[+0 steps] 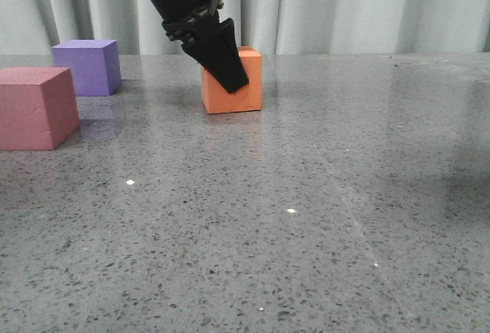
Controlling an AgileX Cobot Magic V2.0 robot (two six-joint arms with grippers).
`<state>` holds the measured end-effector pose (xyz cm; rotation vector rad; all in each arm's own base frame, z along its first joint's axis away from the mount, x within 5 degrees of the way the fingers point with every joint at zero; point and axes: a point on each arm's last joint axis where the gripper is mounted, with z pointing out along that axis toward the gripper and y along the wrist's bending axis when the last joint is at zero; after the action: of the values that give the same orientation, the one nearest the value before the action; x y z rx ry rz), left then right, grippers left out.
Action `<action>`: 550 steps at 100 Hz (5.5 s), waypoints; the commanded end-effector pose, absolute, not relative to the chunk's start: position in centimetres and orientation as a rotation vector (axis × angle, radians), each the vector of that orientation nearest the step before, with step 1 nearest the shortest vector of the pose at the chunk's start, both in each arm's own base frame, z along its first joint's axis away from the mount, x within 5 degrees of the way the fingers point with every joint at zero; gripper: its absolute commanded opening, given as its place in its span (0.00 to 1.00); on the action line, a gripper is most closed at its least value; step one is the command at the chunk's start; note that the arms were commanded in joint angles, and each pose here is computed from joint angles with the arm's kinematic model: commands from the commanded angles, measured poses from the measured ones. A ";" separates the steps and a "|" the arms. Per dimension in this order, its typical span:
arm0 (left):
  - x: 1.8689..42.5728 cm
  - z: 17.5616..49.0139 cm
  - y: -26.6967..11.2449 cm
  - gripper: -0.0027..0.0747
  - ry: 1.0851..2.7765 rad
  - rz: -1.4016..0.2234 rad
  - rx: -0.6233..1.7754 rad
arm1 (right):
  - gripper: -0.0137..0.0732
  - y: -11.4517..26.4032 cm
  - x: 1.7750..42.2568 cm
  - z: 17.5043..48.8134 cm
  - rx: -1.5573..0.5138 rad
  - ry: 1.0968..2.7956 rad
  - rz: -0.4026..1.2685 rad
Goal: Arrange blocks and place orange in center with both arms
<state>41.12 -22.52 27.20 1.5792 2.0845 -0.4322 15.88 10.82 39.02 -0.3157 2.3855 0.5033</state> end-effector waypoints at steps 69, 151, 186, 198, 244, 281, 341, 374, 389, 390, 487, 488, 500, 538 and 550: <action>38.7 38.4 -19.8 0.13 2.179 -0.348 0.854 | 0.84 10.7 15.8 40.5 -0.313 2.284 0.527; 33.6 43.9 -13.0 0.12 2.377 -0.048 0.054 | 0.84 10.6 15.8 40.4 -0.314 2.291 0.525; 33.1 40.2 -11.3 0.12 2.400 -0.046 -0.014 | 0.84 10.6 15.8 40.4 -0.314 2.290 0.525; 33.5 39.0 -10.8 0.12 2.430 -0.061 -0.043 | 0.84 10.6 15.8 40.4 -0.314 2.290 0.525; 34.0 35.6 -10.6 0.12 2.474 -0.107 -0.056 | 0.84 10.7 15.9 40.5 -0.311 2.275 0.531; 35.6 32.5 -11.3 0.12 2.519 -0.106 -0.050 | 0.84 10.7 15.9 40.6 -0.310 2.268 0.533; 36.7 30.5 -11.0 0.13 2.562 -0.043 -0.129 | 0.84 10.7 15.9 40.6 -0.309 2.260 0.536; 36.6 30.5 -11.0 0.38 2.564 -0.047 -0.131 | 0.84 10.7 15.9 40.6 -0.309 2.260 0.536; 36.7 30.5 -11.0 0.69 2.562 -0.048 -0.131 | 0.84 10.7 15.9 40.6 -0.309 2.260 0.536; 36.7 30.5 -11.0 0.70 2.562 -0.048 -0.131 | 0.84 10.7 15.9 40.6 -0.309 2.260 0.536; 26.2 40.4 -10.1 0.72 2.169 -0.237 0.013 | 0.84 7.8 12.7 39.9 -0.313 2.032 0.477; 25.9 40.4 -10.1 0.72 2.167 -0.240 0.015 | 0.84 7.7 12.7 39.7 -0.314 2.034 0.474; 23.8 40.2 -9.4 0.63 2.156 -0.243 0.035 | 0.81 6.9 11.6 38.8 -0.320 2.011 0.451; 17.8 39.0 -7.0 0.01 2.015 -0.297 0.091 | 0.17 5.1 8.9 37.3 -0.307 1.855 0.489; 16.1 38.1 -6.3 0.01 1.959 -0.324 0.103 | 0.01 4.7 8.3 36.7 -0.308 1.812 0.489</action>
<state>17.20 -6.39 36.79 0.0729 2.1112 -0.2609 8.48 4.93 35.48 -0.3059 1.9545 0.4794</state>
